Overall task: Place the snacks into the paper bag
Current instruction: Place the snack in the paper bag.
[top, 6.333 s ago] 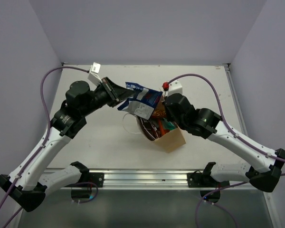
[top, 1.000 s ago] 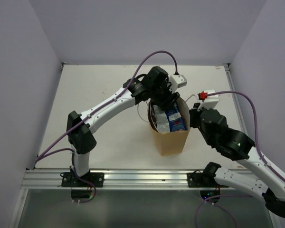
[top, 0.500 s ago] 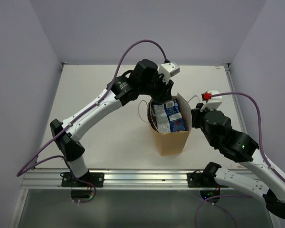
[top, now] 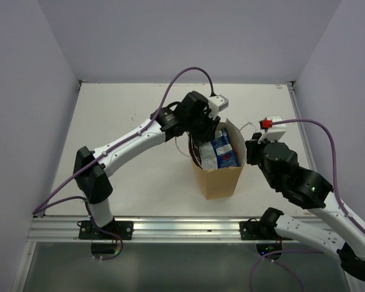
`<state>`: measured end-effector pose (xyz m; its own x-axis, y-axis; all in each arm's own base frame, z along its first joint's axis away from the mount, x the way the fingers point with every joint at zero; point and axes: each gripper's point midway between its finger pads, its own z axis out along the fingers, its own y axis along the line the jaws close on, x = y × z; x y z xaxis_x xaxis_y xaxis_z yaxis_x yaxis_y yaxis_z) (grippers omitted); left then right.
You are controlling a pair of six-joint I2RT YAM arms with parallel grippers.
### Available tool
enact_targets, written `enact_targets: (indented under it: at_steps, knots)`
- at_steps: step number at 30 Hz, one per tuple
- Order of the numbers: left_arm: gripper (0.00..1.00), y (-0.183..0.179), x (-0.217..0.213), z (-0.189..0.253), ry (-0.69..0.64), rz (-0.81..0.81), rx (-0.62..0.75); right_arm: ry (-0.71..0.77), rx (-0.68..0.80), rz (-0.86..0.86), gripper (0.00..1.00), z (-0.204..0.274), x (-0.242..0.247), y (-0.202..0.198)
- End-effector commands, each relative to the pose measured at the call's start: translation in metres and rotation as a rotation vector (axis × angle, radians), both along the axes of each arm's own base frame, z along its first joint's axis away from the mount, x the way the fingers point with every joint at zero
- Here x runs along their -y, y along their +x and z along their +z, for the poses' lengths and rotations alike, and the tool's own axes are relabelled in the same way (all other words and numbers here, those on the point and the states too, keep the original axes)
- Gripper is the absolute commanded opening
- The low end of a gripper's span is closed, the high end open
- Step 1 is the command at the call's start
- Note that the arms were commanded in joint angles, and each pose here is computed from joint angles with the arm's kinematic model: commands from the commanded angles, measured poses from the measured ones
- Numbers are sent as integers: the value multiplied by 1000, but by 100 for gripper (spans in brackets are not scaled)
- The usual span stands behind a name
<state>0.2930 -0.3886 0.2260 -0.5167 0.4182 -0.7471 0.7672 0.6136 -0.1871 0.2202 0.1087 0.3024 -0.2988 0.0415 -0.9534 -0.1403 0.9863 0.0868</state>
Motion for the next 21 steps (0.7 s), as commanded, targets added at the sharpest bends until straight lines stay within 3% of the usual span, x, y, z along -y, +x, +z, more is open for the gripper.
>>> enact_targets:
  at_steps: [1, 7, 12, 21]
  knots:
    - [34, 4, 12, 0, -25, 2, 7, 34, 33, -30, 10, 13, 9, -3]
    - [40, 0, 25, 46, -121, -50, 58, 30, 56, -52, 10, 22, 20, -6]
    - [51, -4, 25, 97, -198, -77, 123, 33, 89, -76, 11, 34, 32, -10]
    - [68, -2, -12, 180, -267, 25, 316, 29, 149, -129, 24, 52, 65, -25]
